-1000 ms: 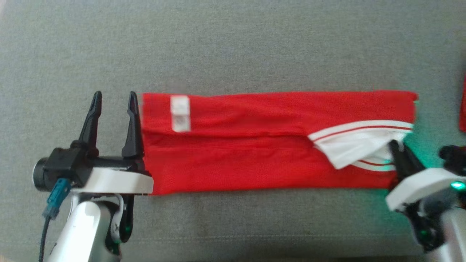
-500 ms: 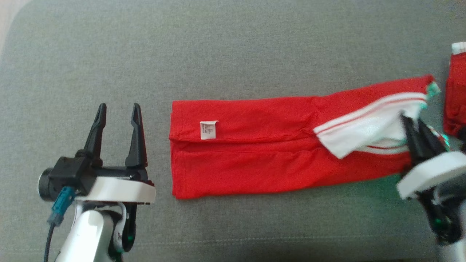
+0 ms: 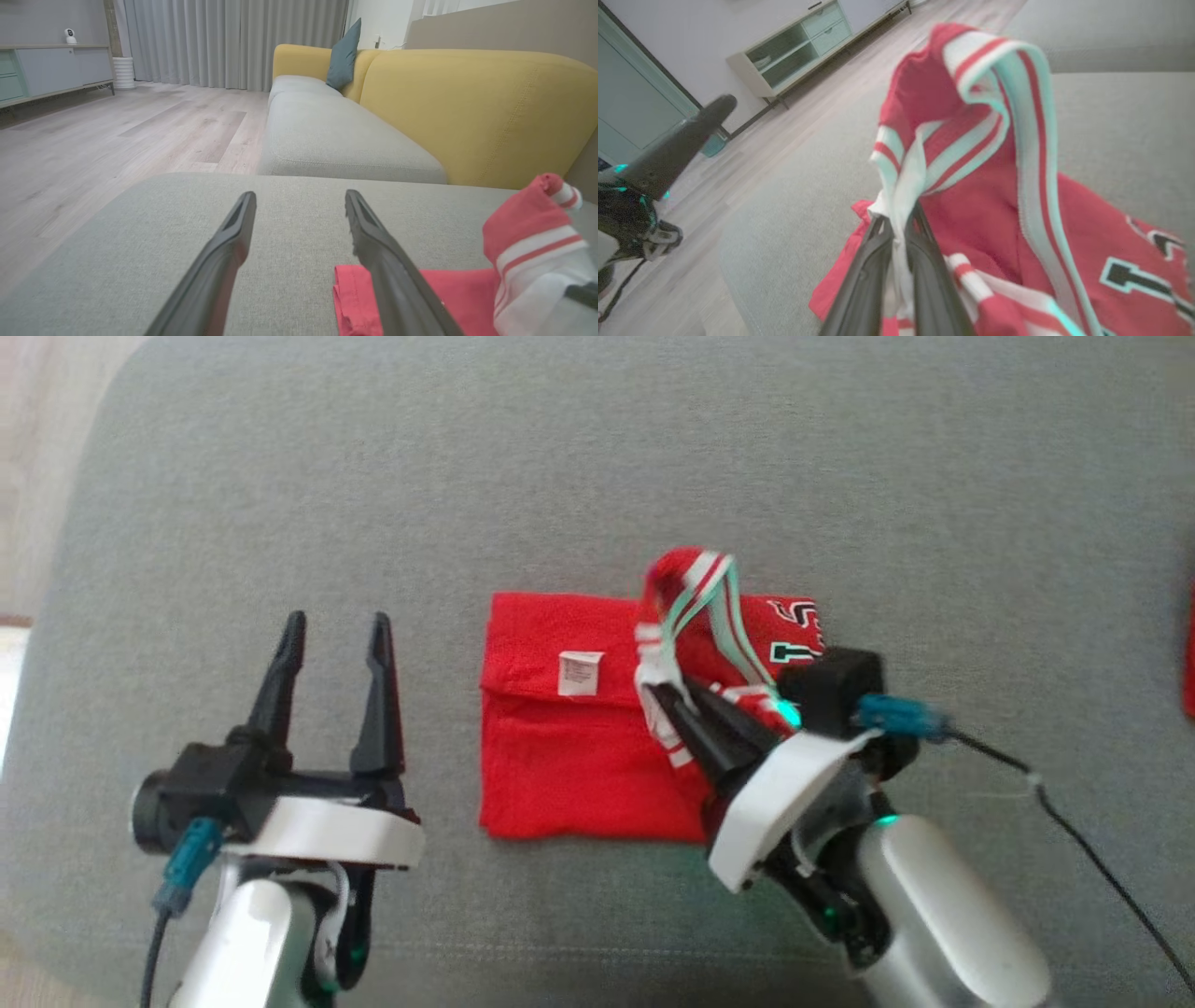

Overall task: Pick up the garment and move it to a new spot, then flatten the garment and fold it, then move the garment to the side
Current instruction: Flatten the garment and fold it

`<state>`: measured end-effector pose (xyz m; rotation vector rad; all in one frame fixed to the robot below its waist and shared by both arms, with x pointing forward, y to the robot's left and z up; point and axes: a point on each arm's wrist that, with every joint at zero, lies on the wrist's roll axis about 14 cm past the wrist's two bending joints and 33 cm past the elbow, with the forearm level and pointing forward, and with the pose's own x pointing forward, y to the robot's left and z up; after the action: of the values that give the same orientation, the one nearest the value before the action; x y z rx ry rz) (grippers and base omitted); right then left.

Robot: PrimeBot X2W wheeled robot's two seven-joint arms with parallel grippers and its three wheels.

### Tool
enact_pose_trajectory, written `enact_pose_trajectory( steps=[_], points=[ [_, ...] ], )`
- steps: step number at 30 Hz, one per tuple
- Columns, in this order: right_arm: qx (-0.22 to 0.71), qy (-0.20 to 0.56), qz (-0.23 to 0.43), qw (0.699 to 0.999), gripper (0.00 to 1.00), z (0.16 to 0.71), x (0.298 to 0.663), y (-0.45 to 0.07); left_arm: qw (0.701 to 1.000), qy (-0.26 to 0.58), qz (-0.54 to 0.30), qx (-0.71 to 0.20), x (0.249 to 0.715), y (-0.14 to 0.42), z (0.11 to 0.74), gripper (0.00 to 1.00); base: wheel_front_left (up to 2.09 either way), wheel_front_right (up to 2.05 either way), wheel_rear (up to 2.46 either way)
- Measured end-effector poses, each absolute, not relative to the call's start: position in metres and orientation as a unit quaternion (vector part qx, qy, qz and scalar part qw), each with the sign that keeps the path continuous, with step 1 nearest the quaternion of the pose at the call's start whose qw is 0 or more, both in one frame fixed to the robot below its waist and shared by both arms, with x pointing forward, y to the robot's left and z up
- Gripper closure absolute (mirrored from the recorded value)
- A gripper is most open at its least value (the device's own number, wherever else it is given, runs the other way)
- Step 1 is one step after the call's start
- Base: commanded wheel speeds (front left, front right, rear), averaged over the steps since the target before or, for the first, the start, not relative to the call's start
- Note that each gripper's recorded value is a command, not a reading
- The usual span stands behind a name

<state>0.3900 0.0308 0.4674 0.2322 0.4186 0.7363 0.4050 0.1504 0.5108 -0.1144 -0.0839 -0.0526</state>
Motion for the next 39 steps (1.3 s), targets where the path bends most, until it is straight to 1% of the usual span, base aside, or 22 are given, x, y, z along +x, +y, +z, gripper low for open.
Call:
enact_pose_trajectory(
  steps=[4,10,11,12,13,18,22,26,29,32,35,39],
  points=[
    [0.137,0.226,0.383,0.885,1.00,0.447,0.383,0.054,0.997,-0.031,-0.019,-0.062,0.402,0.154,0.504,0.00,0.00,0.00,0.00],
    [0.146,0.223,0.395,0.879,1.00,0.437,0.394,0.067,0.998,-0.021,-0.008,-0.064,0.401,0.159,0.497,0.00,0.00,0.00,0.00],
    [0.150,0.221,0.396,0.879,0.92,0.437,0.397,0.069,0.998,-0.019,-0.008,-0.064,0.401,0.160,0.495,0.00,0.00,0.00,0.00],
    [0.151,0.220,0.399,0.877,0.37,0.436,0.398,0.071,0.998,-0.017,-0.009,-0.065,0.402,0.160,0.494,0.00,0.00,0.00,0.00],
    [0.155,0.220,0.401,0.876,0.00,0.436,0.399,0.074,0.998,-0.015,-0.008,-0.065,0.402,0.160,0.493,0.00,0.00,0.00,0.00],
    [0.178,0.178,0.425,0.870,0.00,0.458,0.401,0.088,0.998,-0.012,-0.008,-0.066,0.405,0.159,0.489,0.00,0.00,0.00,0.00],
    [0.208,0.102,0.441,0.867,0.00,0.502,0.406,0.095,0.998,-0.013,-0.011,-0.065,0.407,0.156,0.490,0.00,0.00,0.00,0.00],
    [0.226,0.030,0.419,0.879,0.00,0.542,0.422,0.077,0.998,-0.018,-0.012,-0.065,0.410,0.156,0.492,0.00,0.00,0.00,0.00],
    [0.208,-0.020,0.369,0.906,0.00,0.561,0.442,0.041,0.998,-0.021,-0.019,-0.062,0.412,0.152,0.494,0.00,0.00,0.00,0.00],
    [0.167,-0.041,0.294,0.940,0.00,0.557,0.457,-0.016,0.998,-0.024,-0.024,-0.059,0.413,0.149,0.495,0.00,0.00,0.00,0.00],
    [0.124,-0.023,0.213,0.969,0.00,0.537,0.457,-0.077,0.998,-0.030,-0.024,-0.057,0.416,0.149,0.499,0.00,0.00,0.00,0.00],
    [0.087,0.009,0.136,0.987,0.00,0.516,0.440,-0.133,0.998,-0.036,-0.028,-0.052,0.418,0.147,0.502,0.00,0.00,0.00,0.00]
  ],
)
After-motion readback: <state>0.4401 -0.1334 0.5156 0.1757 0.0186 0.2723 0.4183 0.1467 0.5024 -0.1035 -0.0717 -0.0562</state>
